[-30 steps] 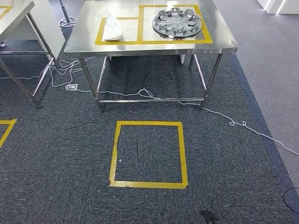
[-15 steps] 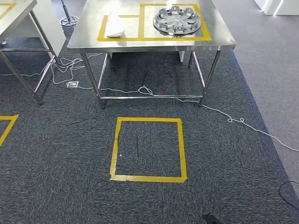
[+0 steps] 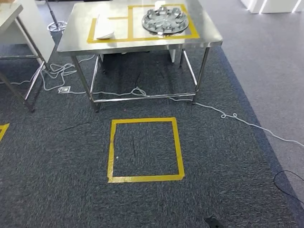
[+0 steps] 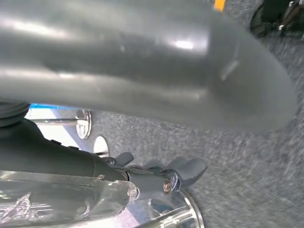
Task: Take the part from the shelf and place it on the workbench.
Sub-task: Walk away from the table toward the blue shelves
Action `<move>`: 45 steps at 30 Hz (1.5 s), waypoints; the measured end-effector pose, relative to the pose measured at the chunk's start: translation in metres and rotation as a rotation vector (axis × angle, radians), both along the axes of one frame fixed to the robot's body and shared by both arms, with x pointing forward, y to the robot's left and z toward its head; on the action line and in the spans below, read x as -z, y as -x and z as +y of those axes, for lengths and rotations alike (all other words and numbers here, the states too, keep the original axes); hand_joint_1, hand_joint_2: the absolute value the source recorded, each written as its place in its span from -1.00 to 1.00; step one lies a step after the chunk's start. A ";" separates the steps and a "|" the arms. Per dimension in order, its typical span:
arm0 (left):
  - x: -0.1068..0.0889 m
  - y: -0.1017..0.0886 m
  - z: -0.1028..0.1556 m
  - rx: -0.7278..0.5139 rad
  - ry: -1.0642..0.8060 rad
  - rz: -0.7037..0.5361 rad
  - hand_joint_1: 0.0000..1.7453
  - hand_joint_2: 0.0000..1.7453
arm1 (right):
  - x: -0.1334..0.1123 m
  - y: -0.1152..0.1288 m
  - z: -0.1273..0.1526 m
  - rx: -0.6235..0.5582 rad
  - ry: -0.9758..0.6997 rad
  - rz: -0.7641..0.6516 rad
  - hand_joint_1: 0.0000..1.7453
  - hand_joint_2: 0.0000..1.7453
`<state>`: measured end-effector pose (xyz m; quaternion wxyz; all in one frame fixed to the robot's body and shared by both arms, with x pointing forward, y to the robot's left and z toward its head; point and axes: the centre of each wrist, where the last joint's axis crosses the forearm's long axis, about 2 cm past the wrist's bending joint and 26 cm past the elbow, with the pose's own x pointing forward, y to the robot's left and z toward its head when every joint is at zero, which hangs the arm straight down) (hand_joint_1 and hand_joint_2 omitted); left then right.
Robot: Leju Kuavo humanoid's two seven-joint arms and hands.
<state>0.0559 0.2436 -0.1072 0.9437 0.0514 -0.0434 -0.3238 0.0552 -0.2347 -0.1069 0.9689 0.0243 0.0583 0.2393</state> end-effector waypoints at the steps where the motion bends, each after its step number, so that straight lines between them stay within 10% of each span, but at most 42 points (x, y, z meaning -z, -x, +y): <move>1: 0.000 0.000 0.000 0.000 0.001 0.000 -1.00 -1.00 | 0.000 0.002 0.000 0.000 0.000 0.004 -1.00 -1.00; 45: 0.001 0.003 0.001 -0.002 0.001 0.009 -1.00 -1.00 | 0.001 0.006 0.001 0.018 -0.003 0.011 -1.00 -1.00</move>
